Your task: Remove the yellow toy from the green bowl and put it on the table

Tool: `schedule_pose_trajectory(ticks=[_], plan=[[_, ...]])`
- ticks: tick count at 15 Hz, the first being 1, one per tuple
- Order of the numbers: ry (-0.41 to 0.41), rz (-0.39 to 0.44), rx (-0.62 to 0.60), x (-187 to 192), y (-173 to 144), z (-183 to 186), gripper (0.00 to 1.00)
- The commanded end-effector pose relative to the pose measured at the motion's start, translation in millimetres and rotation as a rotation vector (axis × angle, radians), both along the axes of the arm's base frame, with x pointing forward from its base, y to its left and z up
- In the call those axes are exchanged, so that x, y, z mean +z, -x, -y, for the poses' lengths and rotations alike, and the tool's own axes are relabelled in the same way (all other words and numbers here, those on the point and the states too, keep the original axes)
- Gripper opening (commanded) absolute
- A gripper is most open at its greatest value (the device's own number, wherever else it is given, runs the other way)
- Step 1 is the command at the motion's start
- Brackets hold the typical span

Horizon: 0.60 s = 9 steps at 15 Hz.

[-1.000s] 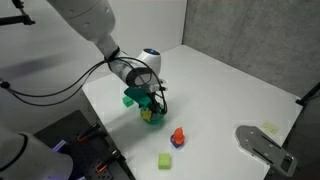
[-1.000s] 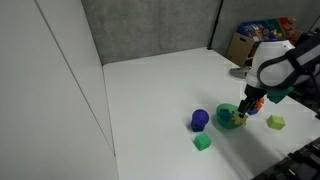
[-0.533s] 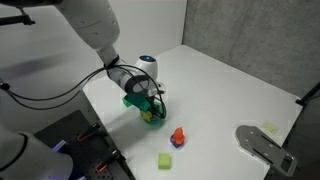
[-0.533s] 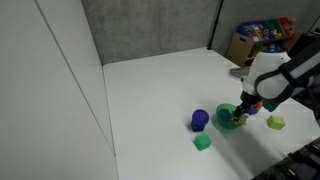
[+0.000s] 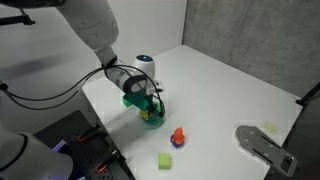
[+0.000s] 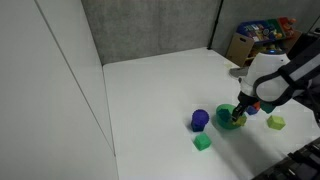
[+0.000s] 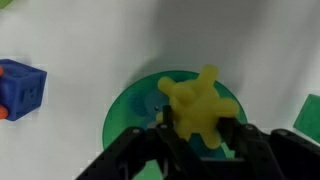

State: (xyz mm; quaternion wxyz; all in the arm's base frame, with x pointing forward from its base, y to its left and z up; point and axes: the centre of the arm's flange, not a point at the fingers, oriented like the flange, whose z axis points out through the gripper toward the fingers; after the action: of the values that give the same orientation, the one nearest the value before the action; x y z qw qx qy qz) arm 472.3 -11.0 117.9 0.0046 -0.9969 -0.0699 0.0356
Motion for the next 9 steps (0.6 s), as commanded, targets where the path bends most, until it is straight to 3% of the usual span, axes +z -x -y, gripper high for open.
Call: schedule_pose_trajectory(ticks=[1, 4, 9], plan=[[-0.005, 0.014, -0.015, 37, -7, 5, 0.22], [-0.021, 0.031, -0.027, 67, -20, 6, 0.16], [0.026, 0.065, -0.083, 96, -27, 33, 0.12]])
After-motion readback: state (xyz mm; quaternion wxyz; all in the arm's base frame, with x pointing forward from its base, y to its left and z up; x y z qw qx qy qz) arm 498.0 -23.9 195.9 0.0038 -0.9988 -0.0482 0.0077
